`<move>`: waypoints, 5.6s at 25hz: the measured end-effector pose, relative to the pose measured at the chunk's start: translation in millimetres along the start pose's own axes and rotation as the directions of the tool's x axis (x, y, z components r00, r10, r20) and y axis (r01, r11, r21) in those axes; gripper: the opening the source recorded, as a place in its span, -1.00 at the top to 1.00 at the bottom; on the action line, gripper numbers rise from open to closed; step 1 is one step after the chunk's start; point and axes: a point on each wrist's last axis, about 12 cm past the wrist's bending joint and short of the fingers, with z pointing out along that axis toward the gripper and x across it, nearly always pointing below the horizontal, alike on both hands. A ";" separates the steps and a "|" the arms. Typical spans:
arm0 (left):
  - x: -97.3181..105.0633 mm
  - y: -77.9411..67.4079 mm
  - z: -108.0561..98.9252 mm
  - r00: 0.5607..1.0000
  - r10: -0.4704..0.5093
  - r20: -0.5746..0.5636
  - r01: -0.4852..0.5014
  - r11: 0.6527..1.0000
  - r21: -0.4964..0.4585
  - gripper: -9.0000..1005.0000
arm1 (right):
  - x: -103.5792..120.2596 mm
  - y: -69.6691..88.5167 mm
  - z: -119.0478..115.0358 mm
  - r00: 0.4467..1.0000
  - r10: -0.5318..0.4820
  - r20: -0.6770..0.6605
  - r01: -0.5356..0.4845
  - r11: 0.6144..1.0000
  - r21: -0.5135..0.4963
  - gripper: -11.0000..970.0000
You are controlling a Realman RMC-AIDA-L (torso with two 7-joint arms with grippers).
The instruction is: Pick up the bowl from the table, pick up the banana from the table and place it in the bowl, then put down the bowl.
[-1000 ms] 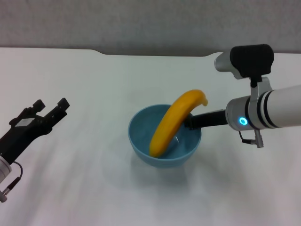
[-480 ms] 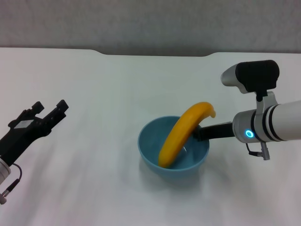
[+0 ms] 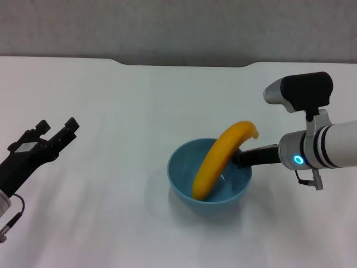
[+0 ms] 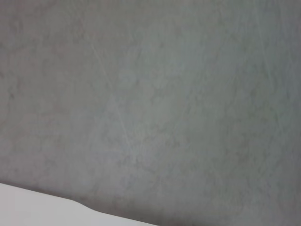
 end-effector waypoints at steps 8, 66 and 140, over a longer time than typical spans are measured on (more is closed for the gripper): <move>0.6 0.4 -0.5 1.000 0.001 -0.002 -0.001 1.000 -0.002 -0.77 | 0.0 -1.1 -0.3 0.999 -0.039 -0.002 0.039 0.999 0.005 0.89; 0.7 5.1 -11.3 1.000 -0.008 0.018 0.008 1.000 -0.025 -0.76 | 8.0 14.7 -25.1 0.996 -0.066 0.059 0.070 0.995 -0.075 -0.32; 23.8 20.5 -87.2 0.948 0.267 0.171 -0.231 0.951 -0.205 -0.75 | 150.5 -8.2 -87.7 0.379 -0.478 0.792 -0.059 0.842 0.537 -0.82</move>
